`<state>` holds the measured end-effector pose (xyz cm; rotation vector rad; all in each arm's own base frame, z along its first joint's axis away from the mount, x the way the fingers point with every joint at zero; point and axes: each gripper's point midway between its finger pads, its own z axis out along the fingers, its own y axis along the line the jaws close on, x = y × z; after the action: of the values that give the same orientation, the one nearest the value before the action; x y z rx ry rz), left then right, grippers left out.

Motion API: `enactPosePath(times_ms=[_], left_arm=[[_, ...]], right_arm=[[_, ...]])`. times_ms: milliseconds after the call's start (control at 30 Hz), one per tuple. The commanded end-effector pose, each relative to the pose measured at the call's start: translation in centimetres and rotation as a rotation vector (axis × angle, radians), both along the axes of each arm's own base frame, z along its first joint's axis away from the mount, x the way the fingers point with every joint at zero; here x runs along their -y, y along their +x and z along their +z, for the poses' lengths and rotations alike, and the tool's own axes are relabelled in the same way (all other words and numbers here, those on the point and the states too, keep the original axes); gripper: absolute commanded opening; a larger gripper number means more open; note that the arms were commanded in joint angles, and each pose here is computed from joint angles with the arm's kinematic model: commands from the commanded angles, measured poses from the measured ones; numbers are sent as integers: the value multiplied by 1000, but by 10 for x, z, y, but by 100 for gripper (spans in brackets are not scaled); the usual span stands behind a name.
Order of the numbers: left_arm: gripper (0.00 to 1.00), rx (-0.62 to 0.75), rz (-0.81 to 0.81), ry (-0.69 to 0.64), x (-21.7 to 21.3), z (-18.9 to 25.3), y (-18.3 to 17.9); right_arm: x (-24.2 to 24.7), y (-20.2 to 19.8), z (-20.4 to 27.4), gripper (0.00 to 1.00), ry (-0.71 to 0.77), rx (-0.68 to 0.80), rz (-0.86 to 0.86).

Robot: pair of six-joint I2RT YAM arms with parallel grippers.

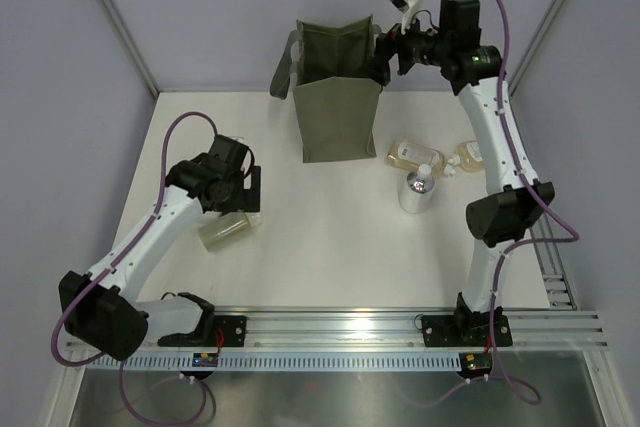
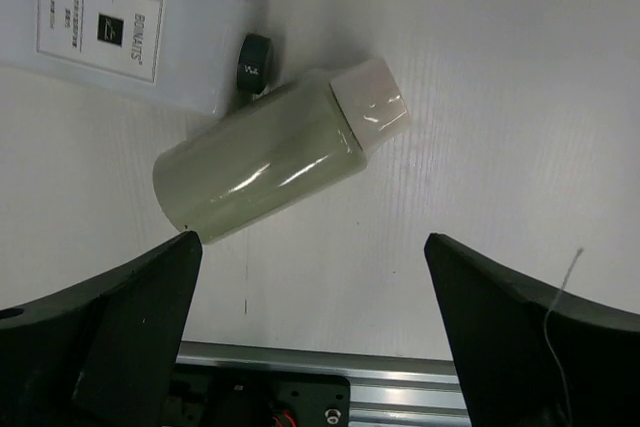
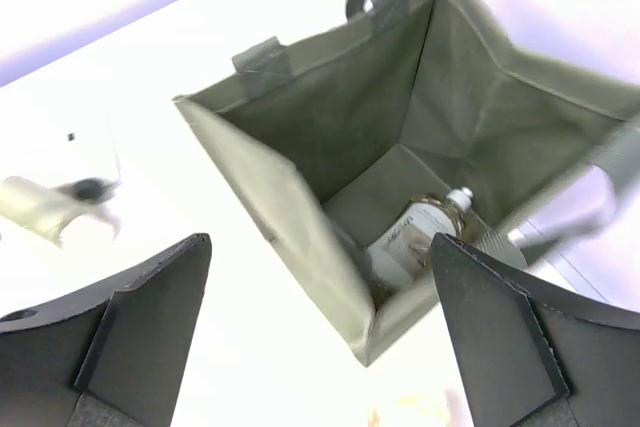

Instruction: Place the personal care products into the canvas bag

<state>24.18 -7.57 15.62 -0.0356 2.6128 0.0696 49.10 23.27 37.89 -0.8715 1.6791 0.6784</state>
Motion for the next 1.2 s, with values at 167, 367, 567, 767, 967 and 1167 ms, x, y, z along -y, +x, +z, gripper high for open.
enactPosePath(times_ms=[167,367,567,767,967,1167], left_arm=[[99,-97,-316,177,-2,-17,12],[99,-201,-552,272,-6,-48,11],[99,-362,-665,256,-3,-96,2],[99,-449,-673,308,-11,-130,12],[77,-520,-663,306,-8,-152,15],[12,-479,-525,256,2,-139,20]], right_arm=[[48,-127,58,99,49,57,101],[57,-187,6,99,85,-45,100],[58,-227,-41,99,167,-139,115],[61,-247,-74,99,166,-165,135],[62,-253,-88,100,197,-177,156],[67,-252,-91,99,200,-172,135]])
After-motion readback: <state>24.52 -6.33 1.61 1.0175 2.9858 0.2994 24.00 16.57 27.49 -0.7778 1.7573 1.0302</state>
